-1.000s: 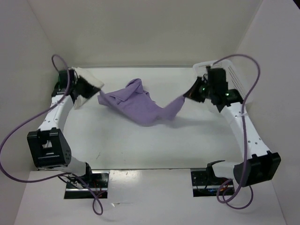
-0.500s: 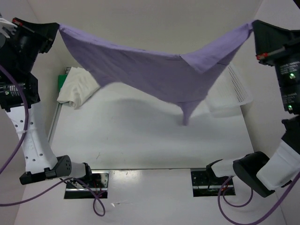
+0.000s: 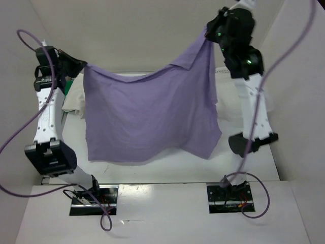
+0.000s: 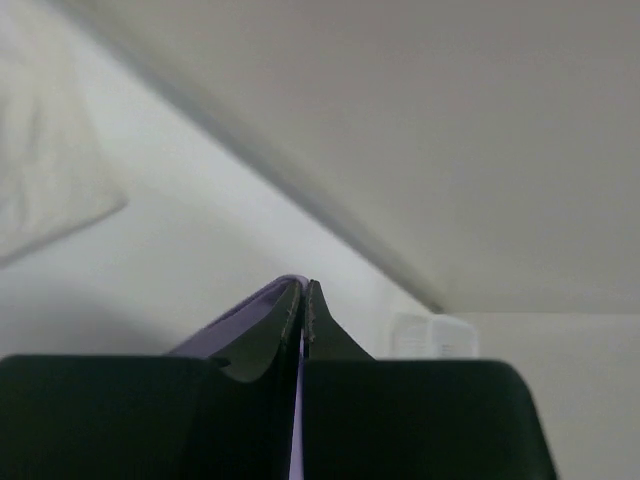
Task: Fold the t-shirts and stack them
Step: Flatten out the tshirt
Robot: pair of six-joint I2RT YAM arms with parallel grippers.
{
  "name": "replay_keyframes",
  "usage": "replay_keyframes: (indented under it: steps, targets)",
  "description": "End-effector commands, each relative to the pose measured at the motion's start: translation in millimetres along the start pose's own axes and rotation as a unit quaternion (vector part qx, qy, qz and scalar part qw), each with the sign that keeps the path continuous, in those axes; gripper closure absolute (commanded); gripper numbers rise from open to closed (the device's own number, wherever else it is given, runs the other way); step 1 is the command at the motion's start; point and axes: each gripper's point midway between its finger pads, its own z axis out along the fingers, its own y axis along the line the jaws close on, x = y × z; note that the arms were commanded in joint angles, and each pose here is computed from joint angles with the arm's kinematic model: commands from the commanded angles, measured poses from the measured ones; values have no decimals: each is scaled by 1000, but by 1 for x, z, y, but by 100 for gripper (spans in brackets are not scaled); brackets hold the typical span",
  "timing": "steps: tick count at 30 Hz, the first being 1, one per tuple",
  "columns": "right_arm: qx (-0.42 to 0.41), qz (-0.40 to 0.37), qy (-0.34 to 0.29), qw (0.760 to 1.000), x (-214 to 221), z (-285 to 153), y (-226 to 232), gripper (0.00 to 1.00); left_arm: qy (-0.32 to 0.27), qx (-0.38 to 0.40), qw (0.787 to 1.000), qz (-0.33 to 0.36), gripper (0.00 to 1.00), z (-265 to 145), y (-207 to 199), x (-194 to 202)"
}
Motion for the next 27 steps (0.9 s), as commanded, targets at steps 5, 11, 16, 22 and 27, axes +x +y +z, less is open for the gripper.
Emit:
replay_keyframes:
  steps: [5, 11, 16, 22, 27]
  targets:
    - [-35, 41, 22, 998, 30, 91, -40, 100, 14, -12, 1000, -6, 100, 67, 24, 9]
    - [-99, 88, -150, 980, -99, 26, -2, 100, -50, 94, 994, 0, 100, 39, -56, -59]
    - [-129, 103, -180, 970, -130, -5, 10, 100, -97, 131, 987, 12, 100, 6, -80, -99]
    - [-72, 87, -45, 993, -39, 37, -20, 100, -83, 105, 991, 17, 100, 24, -49, -82]
    - [-10, 74, 76, 994, 68, 9, -70, 100, -45, 66, 997, 9, 100, 28, 0, -37]
